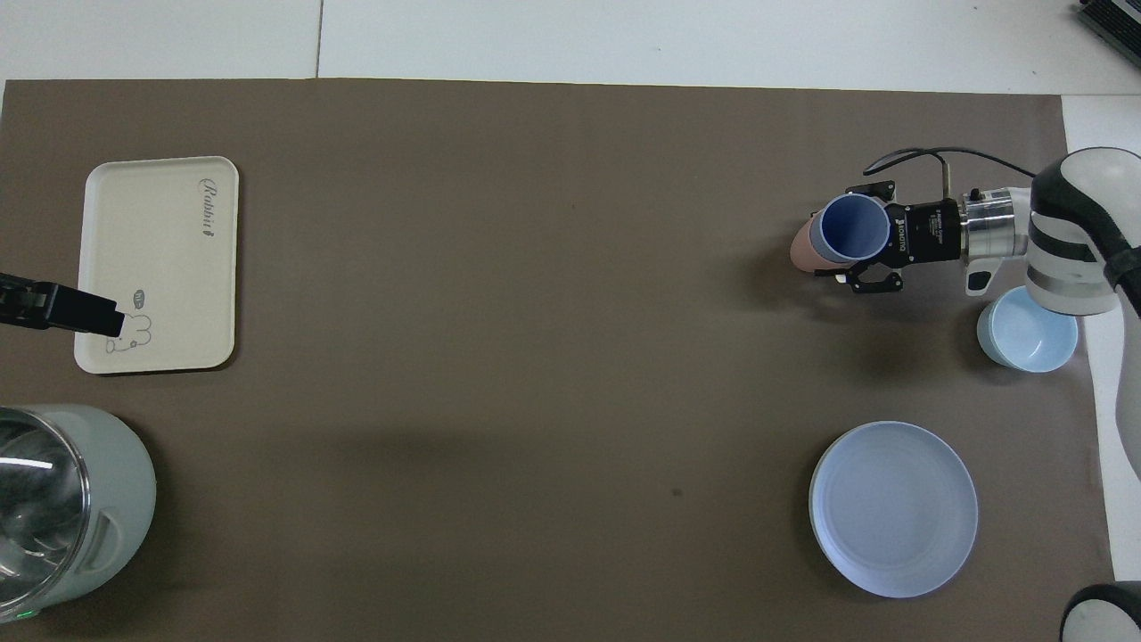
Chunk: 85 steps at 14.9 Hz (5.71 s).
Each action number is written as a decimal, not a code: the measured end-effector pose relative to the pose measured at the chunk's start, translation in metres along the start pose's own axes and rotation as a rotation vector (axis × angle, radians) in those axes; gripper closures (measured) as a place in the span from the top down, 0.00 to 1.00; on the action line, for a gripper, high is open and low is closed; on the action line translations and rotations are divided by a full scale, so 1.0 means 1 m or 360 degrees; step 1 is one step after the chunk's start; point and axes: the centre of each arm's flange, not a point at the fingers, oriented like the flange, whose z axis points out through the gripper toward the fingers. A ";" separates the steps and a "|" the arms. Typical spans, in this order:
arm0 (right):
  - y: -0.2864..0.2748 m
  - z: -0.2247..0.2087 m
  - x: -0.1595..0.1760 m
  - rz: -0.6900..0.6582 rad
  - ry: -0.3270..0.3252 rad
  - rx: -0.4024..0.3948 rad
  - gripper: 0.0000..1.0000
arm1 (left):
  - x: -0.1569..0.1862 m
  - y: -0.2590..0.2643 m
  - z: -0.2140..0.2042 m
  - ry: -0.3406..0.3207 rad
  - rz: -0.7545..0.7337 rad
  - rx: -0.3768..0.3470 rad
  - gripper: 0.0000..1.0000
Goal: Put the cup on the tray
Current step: 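Lift the blue cup out of the pink cup with the right gripper, then carry the blue cup inward with the right gripper while the left gripper approaches, then grasp the blue cup with the left gripper while the right gripper releases, then carry the blue cup to the tray while the right gripper withdraws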
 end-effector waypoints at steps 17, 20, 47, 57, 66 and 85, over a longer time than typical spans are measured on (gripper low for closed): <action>0.030 0.254 -0.300 0.0229 0.0497 0.0234 0.81 | 0.030 0.176 0.030 0.0433 -0.0840 -0.0443 0.99; 0.040 0.271 -0.318 0.0239 0.0542 0.0216 0.81 | 0.034 0.193 0.036 0.0503 -0.0934 -0.0532 0.93; 0.051 0.268 -0.340 0.0197 0.0551 0.0194 0.81 | 0.066 0.270 0.082 0.0291 -0.0993 -0.0754 0.04; 0.054 0.267 -0.342 0.0193 0.0549 0.0187 0.81 | 0.062 0.259 0.023 0.0193 -0.0963 -0.0715 0.04; 0.035 0.230 -0.321 0.0258 0.0561 0.0278 0.81 | 0.034 0.206 -0.026 0.0171 -0.0956 -0.0614 0.04; -0.011 -0.038 -0.046 0.0162 0.0233 0.0233 0.81 | 0.038 -0.166 0.181 0.0401 -0.0390 -0.0170 0.04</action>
